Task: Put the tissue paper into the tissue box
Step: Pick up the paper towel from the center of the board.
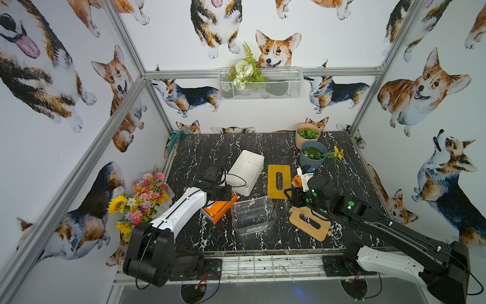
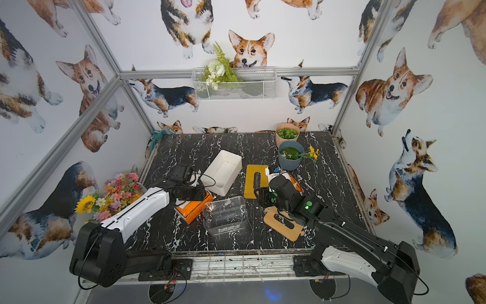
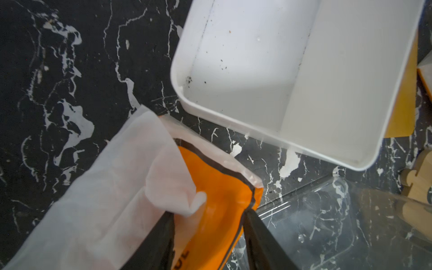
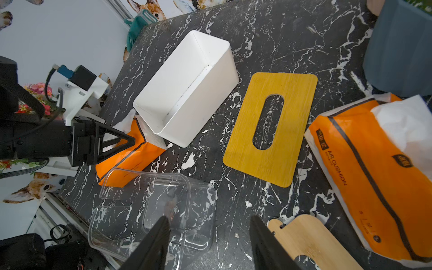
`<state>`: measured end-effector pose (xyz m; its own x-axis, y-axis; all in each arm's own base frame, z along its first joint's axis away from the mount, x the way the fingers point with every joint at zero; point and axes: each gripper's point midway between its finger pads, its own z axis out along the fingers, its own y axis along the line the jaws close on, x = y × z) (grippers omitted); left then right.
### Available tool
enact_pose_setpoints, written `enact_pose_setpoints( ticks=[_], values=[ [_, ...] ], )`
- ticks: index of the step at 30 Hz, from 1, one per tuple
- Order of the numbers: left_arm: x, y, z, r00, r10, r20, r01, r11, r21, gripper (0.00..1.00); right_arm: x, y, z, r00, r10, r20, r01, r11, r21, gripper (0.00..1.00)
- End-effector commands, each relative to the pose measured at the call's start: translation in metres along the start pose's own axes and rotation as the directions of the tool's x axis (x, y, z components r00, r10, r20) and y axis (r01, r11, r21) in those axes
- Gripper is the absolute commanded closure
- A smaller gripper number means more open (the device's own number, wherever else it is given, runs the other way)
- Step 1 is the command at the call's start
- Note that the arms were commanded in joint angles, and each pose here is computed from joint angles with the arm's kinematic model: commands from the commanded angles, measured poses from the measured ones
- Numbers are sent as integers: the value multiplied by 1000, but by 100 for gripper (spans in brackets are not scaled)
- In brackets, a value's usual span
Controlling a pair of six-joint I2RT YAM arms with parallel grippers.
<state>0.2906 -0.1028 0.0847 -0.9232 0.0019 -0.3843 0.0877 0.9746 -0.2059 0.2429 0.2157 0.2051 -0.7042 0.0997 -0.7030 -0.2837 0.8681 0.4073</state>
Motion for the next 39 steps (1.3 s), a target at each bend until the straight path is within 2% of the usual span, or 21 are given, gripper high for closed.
enact_pose_setpoints(
  ticks=[1, 3, 15, 21, 27, 31, 35, 39],
  values=[
    [1, 0, 4, 1000, -8, -6, 8, 1000, -1, 49, -5, 5, 2, 1000, -11, 20, 12, 1000, -22, 42],
    [1, 0, 5, 1000, -8, 1, 8, 1000, 0, 53, -4, 5, 2, 1000, -11, 20, 11, 1000, -22, 42],
    [2, -3, 7, 1000, -8, -11, 9, 1000, 17, 100, -3, 1, -1, 999, -19, 31, 20, 1000, -13, 41],
    [-14, -5, -13, 998, 8, 69, -9, 1000, 12, 100, -5, 2, -5, 999, -18, 41, 19, 1000, -20, 41],
    [-40, -8, -61, 968, 35, 249, -36, 999, 0, 100, -10, 6, -10, 998, -16, 59, 18, 999, -40, 41],
    [-54, -15, -98, 925, 48, 376, -60, 998, 21, 100, -15, 9, -15, 997, -14, 76, 18, 998, -56, 41],
    [-66, -32, -137, 863, 51, 502, -109, 990, 87, 100, -22, 13, -23, 995, -10, 103, 18, 997, -74, 41],
    [-71, -50, -163, 820, 49, 571, -170, 972, 160, 100, -31, 17, -32, 991, -3, 133, 15, 996, -92, 41]
  ],
)
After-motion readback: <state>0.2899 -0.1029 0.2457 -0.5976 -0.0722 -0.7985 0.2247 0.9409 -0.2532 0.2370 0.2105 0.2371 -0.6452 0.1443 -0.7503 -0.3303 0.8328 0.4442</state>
